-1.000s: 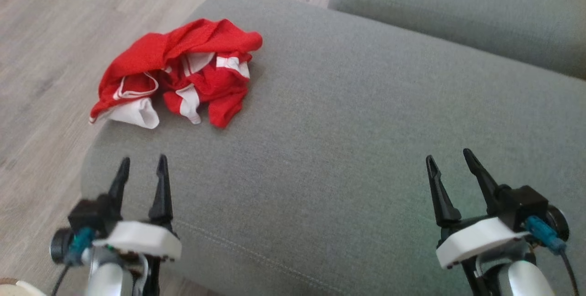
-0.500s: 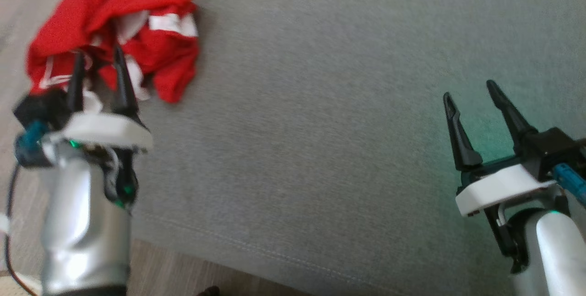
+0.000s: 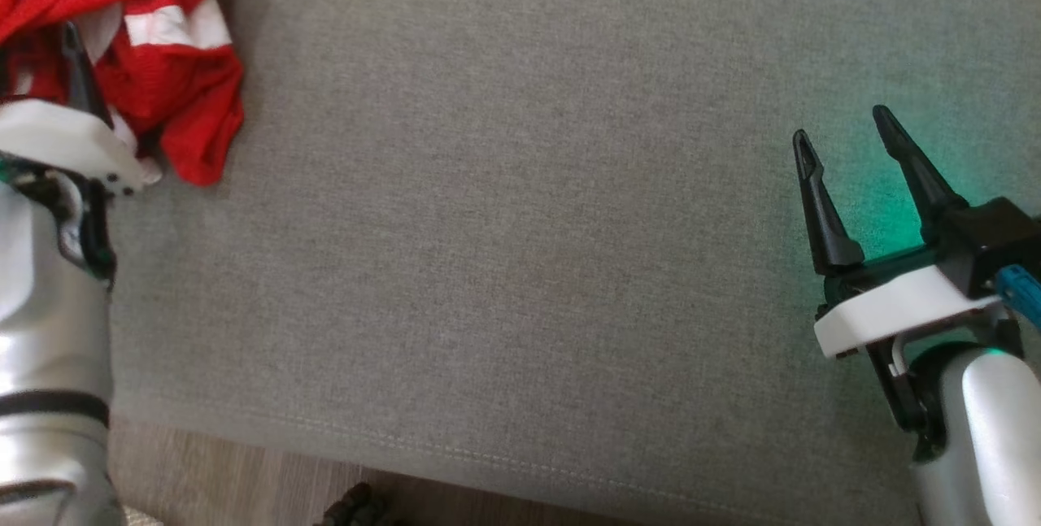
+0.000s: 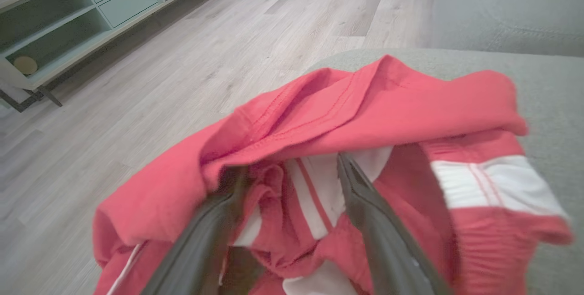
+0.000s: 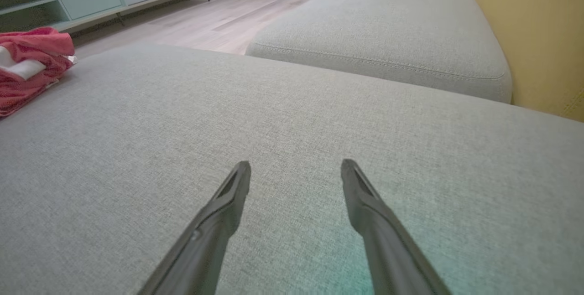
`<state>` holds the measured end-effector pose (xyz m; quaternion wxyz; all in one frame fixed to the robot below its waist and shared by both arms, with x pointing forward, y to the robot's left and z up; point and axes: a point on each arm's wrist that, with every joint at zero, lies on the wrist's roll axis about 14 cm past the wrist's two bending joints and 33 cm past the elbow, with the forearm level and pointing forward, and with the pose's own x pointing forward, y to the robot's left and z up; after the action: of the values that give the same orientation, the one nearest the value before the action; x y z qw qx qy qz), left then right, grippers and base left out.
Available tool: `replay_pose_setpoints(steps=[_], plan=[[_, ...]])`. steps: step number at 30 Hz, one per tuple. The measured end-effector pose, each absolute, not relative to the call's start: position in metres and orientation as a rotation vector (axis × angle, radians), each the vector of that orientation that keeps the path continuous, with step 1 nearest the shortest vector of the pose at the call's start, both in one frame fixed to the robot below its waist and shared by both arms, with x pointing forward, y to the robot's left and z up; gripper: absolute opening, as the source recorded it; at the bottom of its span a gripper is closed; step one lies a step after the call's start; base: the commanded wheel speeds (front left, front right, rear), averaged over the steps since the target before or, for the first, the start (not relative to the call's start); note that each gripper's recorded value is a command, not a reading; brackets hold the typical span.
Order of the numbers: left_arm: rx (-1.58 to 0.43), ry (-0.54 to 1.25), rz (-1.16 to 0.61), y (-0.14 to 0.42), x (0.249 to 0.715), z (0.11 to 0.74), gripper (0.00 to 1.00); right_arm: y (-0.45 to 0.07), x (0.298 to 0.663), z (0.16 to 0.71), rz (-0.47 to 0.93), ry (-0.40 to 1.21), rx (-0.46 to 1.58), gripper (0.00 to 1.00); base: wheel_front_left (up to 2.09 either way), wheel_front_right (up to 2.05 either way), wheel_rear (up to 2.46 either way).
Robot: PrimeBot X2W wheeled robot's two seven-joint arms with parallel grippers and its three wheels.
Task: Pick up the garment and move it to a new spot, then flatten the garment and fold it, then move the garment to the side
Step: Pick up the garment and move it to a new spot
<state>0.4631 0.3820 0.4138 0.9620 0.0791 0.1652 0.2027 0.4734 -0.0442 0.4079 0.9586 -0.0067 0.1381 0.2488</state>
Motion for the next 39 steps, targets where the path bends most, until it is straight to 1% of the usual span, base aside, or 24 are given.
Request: replay_pose_setpoints(steps=[6, 7, 8, 9, 17, 20, 25, 34, 39], plan=[[0.234, 0.426, 0.404, 0.398, 0.475, 0.398, 1.00, -0.040, 0.484, 0.402, 0.521, 0.280, -0.014, 1.00, 0.00, 0.00, 0.00], [0.245, 0.436, 0.405, 0.401, 0.477, 0.396, 0.50, -0.040, 0.486, 0.401, 0.521, 0.278, -0.013, 1.00, 0.00, 0.00, 0.00], [0.265, 0.451, 0.398, 0.403, 0.480, 0.394, 0.38, -0.041, 0.487, 0.398, 0.519, 0.283, -0.014, 1.00, 0.00, 0.00, 0.00], [0.279, 0.461, 0.389, 0.402, 0.483, 0.392, 0.00, -0.042, 0.487, 0.395, 0.517, 0.289, -0.015, 1.00, 0.00, 0.00, 0.00], [0.321, 0.493, 0.356, 0.396, 0.496, 0.380, 0.00, -0.053, 0.488, 0.381, 0.492, 0.328, -0.012, 1.00, 0.00, 0.00, 0.00], [0.322, 0.460, 0.355, 0.395, 0.502, 0.388, 0.00, -0.054, 0.488, 0.382, 0.487, 0.327, -0.012, 1.00, 0.00, 0.00, 0.00], [0.313, 0.346, 0.358, 0.393, 0.512, 0.421, 0.00, -0.052, 0.489, 0.392, 0.483, 0.299, -0.004, 1.00, 0.00, 0.00, 0.00], [0.240, 0.203, 0.354, 0.384, 0.484, 0.459, 0.00, -0.039, 0.483, 0.418, 0.497, 0.247, 0.029, 1.00, 0.00, 0.00, 0.00], [0.194, 0.095, 0.358, 0.376, 0.467, 0.487, 0.00, -0.034, 0.480, 0.437, 0.500, 0.200, 0.037, 1.00, 0.00, 0.00, 0.00]])
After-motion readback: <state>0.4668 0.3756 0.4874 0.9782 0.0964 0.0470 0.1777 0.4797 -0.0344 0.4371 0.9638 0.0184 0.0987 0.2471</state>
